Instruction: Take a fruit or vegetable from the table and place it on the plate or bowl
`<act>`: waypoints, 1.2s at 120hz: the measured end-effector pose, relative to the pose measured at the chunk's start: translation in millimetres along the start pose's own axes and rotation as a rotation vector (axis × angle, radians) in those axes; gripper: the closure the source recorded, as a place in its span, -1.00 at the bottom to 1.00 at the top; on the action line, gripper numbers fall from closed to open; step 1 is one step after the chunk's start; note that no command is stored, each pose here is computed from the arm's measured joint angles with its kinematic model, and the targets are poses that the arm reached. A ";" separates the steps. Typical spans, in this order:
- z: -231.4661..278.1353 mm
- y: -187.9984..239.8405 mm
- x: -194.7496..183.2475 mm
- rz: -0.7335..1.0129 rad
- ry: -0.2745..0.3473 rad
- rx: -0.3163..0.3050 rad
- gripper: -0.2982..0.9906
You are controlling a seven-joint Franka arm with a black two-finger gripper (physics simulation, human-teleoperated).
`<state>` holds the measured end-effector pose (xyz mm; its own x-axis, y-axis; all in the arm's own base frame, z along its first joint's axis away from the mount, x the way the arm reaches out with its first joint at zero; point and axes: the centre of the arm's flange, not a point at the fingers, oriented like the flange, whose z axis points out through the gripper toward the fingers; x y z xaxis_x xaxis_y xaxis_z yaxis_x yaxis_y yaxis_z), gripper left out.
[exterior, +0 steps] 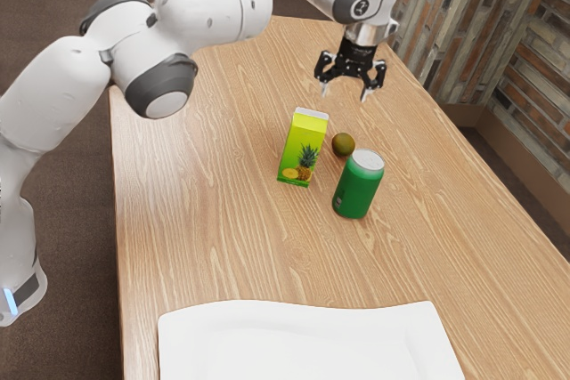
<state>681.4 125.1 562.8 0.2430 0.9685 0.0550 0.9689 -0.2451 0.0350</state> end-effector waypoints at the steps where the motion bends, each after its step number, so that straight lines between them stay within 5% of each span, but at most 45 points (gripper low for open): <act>1: 1.6 -0.5 2.4 -0.003 0.000 0.001 -0.54; 72: 86.0 15.7 41.6 -0.011 -0.034 -0.003 -0.54; 103: 94.6 28.1 27.4 0.025 -0.041 -0.025 -0.54; 144: 106.7 23.9 19.5 0.039 -0.049 0.049 -0.54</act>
<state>714.3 142.9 458.3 0.2812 0.9596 0.0068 0.9596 -0.2811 -0.0150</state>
